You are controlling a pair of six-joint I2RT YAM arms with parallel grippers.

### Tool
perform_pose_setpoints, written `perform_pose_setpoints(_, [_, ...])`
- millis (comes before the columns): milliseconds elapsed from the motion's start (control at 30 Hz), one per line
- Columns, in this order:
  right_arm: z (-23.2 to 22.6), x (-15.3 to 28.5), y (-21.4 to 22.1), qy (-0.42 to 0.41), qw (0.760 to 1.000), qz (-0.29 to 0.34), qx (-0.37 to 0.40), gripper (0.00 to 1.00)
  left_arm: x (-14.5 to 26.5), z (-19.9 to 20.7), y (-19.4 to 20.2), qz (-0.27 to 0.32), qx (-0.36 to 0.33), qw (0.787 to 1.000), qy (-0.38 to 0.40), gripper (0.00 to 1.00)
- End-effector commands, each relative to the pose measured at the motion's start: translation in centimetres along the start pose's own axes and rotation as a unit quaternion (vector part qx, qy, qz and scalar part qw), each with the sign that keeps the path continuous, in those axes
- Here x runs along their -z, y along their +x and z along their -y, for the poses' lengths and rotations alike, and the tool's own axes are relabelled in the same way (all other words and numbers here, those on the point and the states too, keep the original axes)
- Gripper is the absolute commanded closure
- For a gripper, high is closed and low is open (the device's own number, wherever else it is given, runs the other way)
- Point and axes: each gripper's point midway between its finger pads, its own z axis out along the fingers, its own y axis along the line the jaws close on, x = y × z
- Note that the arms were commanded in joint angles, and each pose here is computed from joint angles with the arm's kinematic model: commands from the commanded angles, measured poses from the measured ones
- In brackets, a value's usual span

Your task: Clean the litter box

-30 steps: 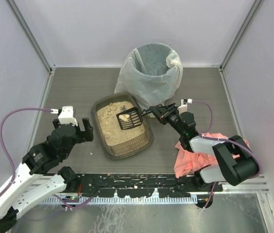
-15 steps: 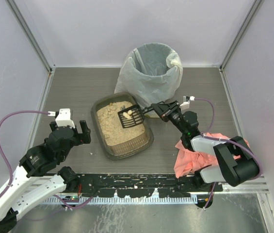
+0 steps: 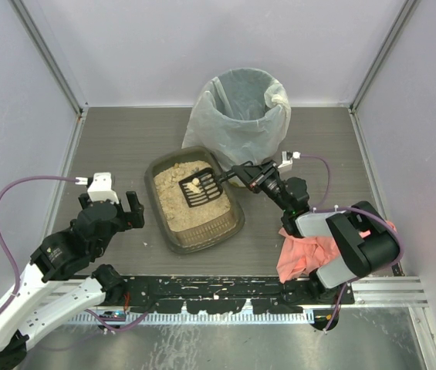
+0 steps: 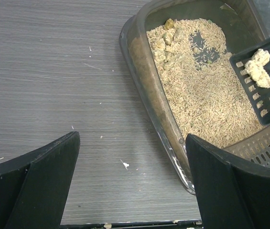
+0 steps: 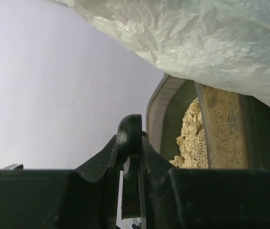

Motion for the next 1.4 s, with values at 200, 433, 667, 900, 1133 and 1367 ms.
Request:
perform_pose_setpoints(200, [-4.9,-1.9,0.6,-0.075,0.995,-0.021,0.066,0.99,-0.3,0.5,-0.7,0.01,0.014,1.0,0.001,0.06])
perform_pose_setpoints(433, [-4.0,-1.7,0.3,-0.069,0.997,-0.015,0.045,0.99,-0.5,1.1,-0.7,0.01,0.022,1.0,0.01,0.07])
perform_pose_setpoints(667, [-2.8,-0.9,-0.9,-0.049,0.998,0.011,0.028,0.99,-0.4,1.1,-0.9,0.013,0.025,1.0,0.011,0.07])
perform_pose_setpoints(900, [-3.6,-1.7,1.0,-0.03,0.999,-0.019,0.012,0.99,-0.7,1.3,-0.4,0.008,0.025,1.0,0.013,0.06])
perform_pose_setpoints(1133, [-5.0,-1.2,0.7,0.004,1.0,-0.015,-0.005,0.99,-0.9,1.3,-0.1,0.007,0.024,1.0,0.015,0.06])
perform_pose_setpoints(1367, [-9.4,-1.3,-3.3,0.004,0.999,0.039,0.006,0.99,-0.9,1.2,0.0,0.011,0.031,0.999,0.014,0.06])
